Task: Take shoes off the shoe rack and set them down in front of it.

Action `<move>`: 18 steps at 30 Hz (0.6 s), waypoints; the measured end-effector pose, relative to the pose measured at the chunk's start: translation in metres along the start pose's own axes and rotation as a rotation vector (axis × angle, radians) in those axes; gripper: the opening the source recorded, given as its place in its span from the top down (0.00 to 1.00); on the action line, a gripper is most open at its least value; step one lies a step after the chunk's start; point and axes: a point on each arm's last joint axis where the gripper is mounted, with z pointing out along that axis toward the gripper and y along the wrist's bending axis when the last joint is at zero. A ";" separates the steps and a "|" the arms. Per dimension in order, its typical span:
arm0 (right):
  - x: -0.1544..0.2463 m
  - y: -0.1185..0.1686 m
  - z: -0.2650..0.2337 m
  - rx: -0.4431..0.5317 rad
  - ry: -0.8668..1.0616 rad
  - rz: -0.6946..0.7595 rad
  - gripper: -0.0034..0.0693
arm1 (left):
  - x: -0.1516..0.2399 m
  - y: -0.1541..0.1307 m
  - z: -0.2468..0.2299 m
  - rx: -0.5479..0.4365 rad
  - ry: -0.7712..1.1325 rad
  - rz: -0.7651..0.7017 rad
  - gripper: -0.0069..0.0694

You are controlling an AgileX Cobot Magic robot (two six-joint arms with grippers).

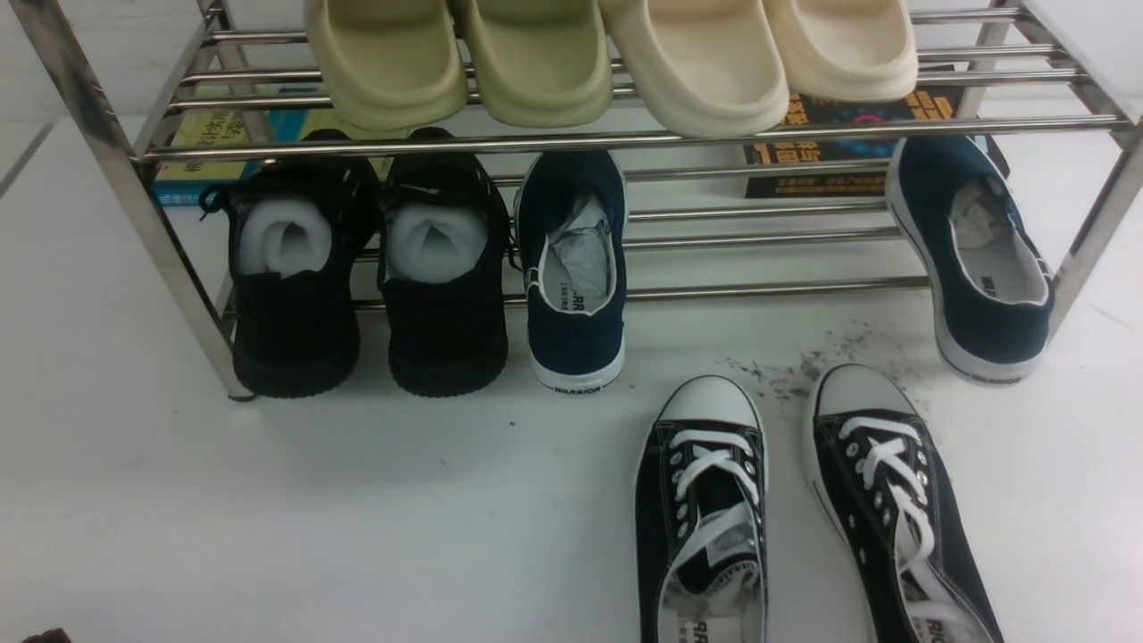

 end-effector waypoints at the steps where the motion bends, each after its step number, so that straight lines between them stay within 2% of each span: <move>1: 0.000 0.000 0.000 0.000 0.000 0.000 0.63 | 0.000 0.001 0.000 -0.006 -0.002 0.006 0.79; 18: 0.000 0.000 0.000 0.000 0.000 0.000 0.63 | 0.001 0.003 -0.001 -0.036 0.020 -0.029 0.79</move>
